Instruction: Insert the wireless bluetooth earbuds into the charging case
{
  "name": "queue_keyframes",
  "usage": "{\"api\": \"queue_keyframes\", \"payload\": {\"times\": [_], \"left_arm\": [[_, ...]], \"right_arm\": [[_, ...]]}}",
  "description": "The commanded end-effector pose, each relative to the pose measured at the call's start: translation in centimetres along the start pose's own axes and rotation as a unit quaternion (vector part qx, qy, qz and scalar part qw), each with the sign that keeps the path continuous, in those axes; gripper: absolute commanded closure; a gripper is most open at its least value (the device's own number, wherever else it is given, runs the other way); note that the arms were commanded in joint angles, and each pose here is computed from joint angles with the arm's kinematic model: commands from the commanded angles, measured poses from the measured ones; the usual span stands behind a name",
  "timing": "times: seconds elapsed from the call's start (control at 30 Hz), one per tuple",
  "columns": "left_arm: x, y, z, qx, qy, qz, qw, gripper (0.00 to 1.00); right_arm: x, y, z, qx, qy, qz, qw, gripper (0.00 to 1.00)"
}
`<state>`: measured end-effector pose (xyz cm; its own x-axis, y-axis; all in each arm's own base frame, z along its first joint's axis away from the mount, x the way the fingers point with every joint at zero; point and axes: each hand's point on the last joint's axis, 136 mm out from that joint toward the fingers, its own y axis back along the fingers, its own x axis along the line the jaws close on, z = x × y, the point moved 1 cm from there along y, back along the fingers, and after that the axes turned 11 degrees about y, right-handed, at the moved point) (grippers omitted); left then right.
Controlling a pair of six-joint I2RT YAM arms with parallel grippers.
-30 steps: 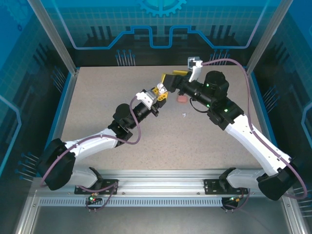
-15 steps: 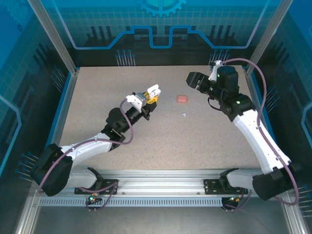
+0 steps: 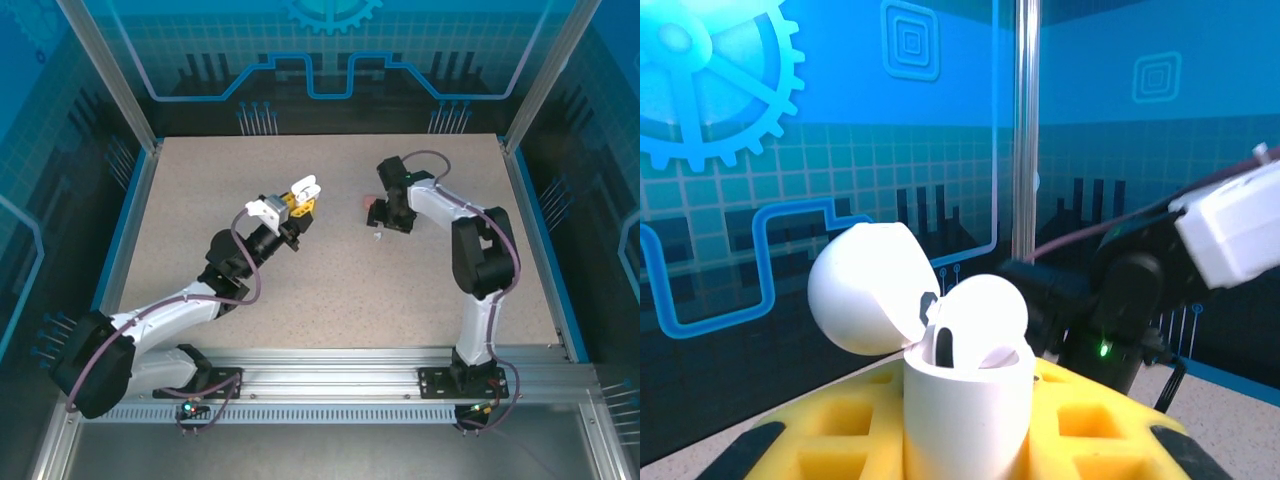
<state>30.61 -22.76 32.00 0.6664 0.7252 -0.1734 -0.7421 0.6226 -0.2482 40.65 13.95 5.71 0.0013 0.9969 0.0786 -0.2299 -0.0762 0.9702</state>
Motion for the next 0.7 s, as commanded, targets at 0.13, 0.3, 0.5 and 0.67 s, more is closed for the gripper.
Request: {"api": "queue_keyframes", "payload": {"times": [0.13,0.3,0.5,0.67], "left_arm": [[0.8,1.0,0.5,-0.018,-0.002,0.016,1.0,1.0],[1.0,1.1,0.4,-0.019,0.0,0.018,1.0,1.0],[1.4,1.1,0.3,-0.024,0.002,0.021,0.999,1.0],[1.7,1.3,0.5,-0.026,0.002,0.024,0.999,1.0]], "right_arm": [[0.9,-0.2,0.3,0.0,0.023,-0.044,0.999,0.37],[1.2,-1.1,0.5,0.013,0.027,-0.067,0.997,0.39],[1.5,-2.0,0.3,0.029,0.034,-0.096,0.994,0.46],[1.6,-2.6,-0.1,0.036,0.039,-0.112,0.992,0.5]]}}
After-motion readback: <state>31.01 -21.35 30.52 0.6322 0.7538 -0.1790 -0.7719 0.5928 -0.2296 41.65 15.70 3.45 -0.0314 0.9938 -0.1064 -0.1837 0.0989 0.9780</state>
